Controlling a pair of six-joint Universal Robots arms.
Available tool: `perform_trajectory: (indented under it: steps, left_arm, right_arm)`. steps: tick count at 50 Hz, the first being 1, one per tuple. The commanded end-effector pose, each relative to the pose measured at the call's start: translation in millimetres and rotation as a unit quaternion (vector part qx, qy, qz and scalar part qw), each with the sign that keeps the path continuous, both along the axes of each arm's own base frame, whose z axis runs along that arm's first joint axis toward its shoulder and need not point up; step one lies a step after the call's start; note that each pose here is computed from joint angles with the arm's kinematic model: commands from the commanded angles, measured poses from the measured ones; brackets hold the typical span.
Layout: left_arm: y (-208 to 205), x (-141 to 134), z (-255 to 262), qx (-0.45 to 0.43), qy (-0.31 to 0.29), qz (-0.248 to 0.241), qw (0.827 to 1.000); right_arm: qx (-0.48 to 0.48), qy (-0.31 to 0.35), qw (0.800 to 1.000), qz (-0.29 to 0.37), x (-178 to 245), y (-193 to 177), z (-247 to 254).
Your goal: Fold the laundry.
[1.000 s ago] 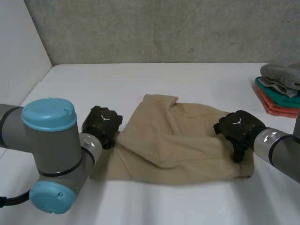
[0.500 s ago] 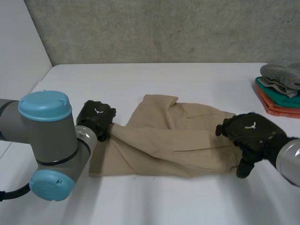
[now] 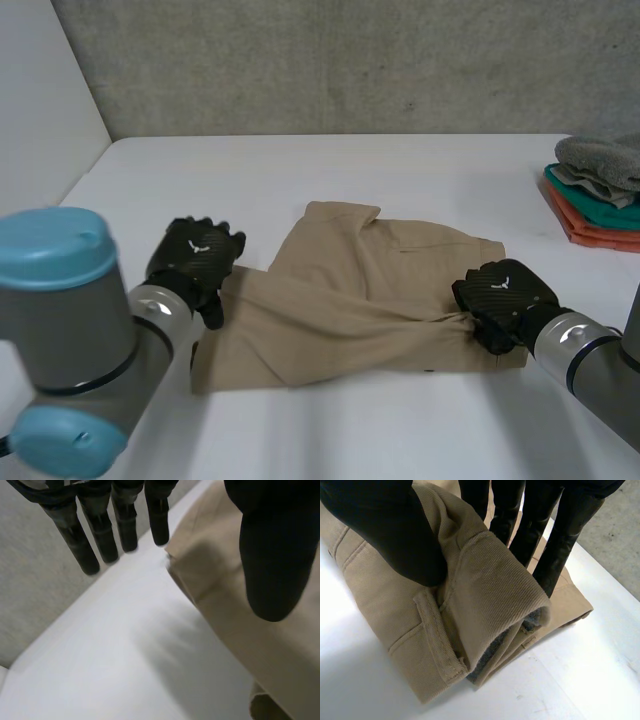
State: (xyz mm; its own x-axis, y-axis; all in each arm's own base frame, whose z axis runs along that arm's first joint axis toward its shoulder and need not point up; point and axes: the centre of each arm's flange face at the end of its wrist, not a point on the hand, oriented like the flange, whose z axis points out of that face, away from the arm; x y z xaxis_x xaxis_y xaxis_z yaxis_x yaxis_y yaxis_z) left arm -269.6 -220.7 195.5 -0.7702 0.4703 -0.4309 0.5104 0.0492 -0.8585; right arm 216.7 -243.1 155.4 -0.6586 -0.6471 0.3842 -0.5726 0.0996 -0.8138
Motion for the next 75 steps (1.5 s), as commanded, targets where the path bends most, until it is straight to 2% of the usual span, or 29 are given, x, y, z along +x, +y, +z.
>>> perform_trajectory:
  steps: [1,6,12,31,47,57,67,75]
  left_arm:
    - [30,15,36,-0.043,0.025,-0.005,0.999]
    - [46,22,39,-0.049,0.028,-0.010,0.998]
    - [53,17,30,-0.045,0.025,-0.023,0.998]
    - [-6,-25,-46,0.000,-0.010,-0.033,0.999]
    - [-26,-45,-58,-0.005,-0.006,-0.042,0.999]
    - [-46,-57,-66,-0.009,0.005,-0.065,0.998]
    - [-56,-57,-55,-0.024,0.015,-0.061,0.998]
    - [-37,-52,-68,0.021,-0.020,-0.076,0.997]
  right_arm:
    - [-0.006,-0.008,1.000,-0.003,-1,1,8]
    - [-0.006,-0.008,1.000,-0.003,-1,1,8]
    - [-0.006,-0.007,1.000,-0.003,-1,2,9]
    - [-0.013,-0.007,1.000,-0.004,-3,7,14]
    - [-0.037,-0.004,0.999,0.006,3,-6,21]
    - [-0.052,0.026,0.998,0.017,10,-34,17]
    - [-0.044,0.039,0.998,0.023,12,-42,18]
    - [-0.028,0.040,0.998,0.028,14,-35,12]
